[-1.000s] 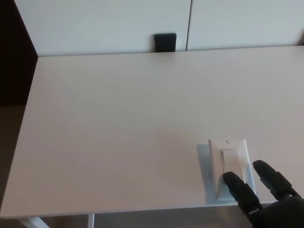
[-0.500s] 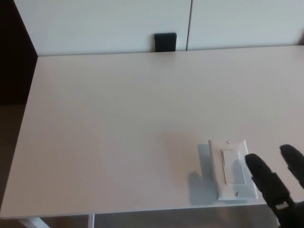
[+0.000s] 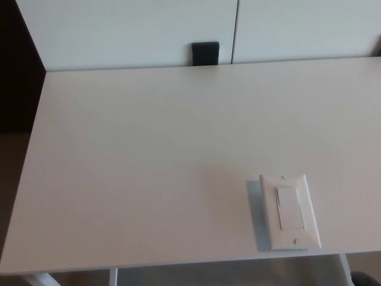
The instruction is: The robot walk towards a table in front and then clicks the light switch button using the right hand's index finger
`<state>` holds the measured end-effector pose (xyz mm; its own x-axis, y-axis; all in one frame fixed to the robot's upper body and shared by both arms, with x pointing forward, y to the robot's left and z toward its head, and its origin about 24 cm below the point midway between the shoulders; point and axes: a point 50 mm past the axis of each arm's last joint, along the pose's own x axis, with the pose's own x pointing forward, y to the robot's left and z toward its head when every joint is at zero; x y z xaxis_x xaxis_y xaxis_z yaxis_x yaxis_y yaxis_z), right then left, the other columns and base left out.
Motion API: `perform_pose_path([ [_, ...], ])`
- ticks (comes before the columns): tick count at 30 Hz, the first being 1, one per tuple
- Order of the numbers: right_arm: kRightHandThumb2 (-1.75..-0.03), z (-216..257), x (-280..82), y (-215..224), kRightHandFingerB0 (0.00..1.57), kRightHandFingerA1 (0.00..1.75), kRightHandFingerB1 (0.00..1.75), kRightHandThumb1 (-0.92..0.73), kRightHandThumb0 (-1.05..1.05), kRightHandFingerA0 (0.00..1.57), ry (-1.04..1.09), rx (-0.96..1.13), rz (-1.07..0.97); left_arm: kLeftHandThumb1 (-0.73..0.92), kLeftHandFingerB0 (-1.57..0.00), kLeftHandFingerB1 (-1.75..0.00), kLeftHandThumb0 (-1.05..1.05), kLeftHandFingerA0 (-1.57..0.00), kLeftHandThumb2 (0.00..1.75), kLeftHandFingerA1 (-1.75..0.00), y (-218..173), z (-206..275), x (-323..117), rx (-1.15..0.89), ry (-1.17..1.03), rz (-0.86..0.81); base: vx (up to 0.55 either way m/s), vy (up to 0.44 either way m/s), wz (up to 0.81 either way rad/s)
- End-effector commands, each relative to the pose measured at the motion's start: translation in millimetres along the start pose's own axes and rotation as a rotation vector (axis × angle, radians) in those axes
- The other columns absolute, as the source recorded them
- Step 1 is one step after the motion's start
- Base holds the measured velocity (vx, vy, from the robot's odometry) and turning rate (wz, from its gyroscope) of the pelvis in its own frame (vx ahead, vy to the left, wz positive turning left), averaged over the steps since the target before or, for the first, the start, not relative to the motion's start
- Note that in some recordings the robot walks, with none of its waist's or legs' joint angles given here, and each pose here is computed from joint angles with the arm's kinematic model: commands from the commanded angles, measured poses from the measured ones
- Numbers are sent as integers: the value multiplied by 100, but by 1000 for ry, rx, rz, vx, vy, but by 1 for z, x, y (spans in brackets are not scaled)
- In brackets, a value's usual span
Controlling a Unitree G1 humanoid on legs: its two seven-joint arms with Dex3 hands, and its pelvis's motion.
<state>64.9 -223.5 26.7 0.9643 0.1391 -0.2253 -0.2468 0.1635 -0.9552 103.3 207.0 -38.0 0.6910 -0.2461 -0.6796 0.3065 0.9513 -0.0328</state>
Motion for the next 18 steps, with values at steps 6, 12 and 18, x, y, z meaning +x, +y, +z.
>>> perform_pose_path([
  [6,-60,-46,2,63,26,71,49,-67,-81,26,334,683,122,52,-17,-51,-14,-28,92,-57,6,-9,-4,-2,23,12,0,0,0],
  [12,-61,-55,-7,74,28,67,48,-65,-82,28,374,759,136,53,-16,-50,-14,-28,93,-57,6,-15,-8,-16,44,21,0,0,0],
  [18,-71,-55,-16,77,24,68,51,-58,-91,25,354,751,191,52,-16,-50,-15,-27,93,-56,4,-22,-15,-22,60,23,0,0,0],
])
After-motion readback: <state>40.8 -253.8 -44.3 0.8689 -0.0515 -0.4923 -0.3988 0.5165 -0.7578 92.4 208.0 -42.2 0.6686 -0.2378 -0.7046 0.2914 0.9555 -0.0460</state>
